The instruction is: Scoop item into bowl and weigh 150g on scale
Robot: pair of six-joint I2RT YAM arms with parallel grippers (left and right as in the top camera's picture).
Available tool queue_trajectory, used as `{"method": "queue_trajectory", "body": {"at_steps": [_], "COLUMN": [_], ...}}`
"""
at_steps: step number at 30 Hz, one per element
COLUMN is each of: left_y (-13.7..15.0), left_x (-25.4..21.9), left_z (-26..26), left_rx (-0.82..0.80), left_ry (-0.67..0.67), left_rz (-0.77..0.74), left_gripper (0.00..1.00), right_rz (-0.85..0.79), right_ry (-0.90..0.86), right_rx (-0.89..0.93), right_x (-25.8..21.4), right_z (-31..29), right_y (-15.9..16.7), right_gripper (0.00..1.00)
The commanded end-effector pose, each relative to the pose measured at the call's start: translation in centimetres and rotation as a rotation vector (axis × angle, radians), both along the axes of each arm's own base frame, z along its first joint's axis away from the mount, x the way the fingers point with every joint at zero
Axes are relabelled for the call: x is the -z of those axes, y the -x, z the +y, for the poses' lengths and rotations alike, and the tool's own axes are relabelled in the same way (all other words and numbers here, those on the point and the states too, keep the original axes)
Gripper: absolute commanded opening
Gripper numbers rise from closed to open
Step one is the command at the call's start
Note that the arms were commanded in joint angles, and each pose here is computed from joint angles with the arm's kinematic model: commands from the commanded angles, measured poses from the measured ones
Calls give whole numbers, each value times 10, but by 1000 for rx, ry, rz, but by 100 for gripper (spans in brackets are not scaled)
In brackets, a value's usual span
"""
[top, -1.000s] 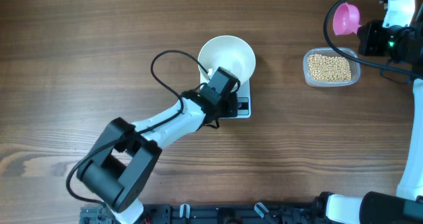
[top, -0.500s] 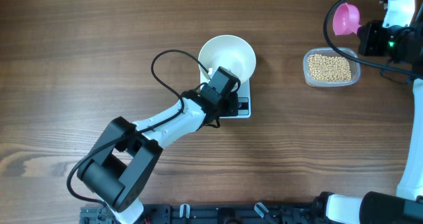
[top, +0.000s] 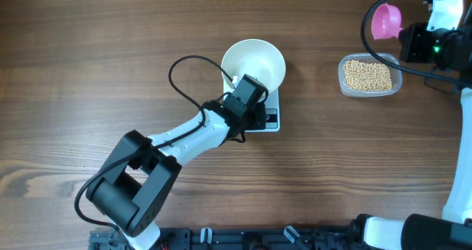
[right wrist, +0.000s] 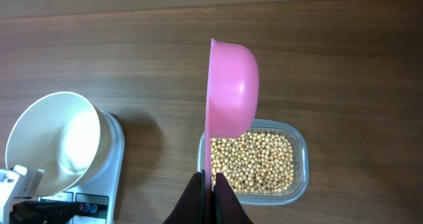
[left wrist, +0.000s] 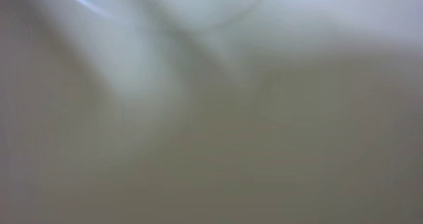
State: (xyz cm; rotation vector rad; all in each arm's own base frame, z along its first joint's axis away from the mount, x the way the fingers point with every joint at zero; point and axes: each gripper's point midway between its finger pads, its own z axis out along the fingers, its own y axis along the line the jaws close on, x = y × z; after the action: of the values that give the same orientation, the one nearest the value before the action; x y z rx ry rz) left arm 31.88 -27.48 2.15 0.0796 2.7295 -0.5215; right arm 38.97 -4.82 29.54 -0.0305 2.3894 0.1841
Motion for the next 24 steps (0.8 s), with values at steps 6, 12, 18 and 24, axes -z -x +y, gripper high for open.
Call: {"method": "queue_trajectory", "body": {"at_steps": [6,12,18,24], "left_y": [0,4,3,1], "left_x": [5,8,7,7], "left_z": [2,5,6,6], "left_rx": [-9,-9,-14,-16], "left_ry": [-15,-29,-34,-34], "left_rz": [2,20,12,5], "left_gripper": [4,4,4,4], "right_rz": [7,7,7,7], "right_ry": [-21,-20,-20,-20], "right_rx": [1,1,1,1], "right_x": [3,3,3,3], "right_z": [1,1,1,1], "right_y": [-1,-1,-1,-1], "right_gripper": [4,4,4,4]}}
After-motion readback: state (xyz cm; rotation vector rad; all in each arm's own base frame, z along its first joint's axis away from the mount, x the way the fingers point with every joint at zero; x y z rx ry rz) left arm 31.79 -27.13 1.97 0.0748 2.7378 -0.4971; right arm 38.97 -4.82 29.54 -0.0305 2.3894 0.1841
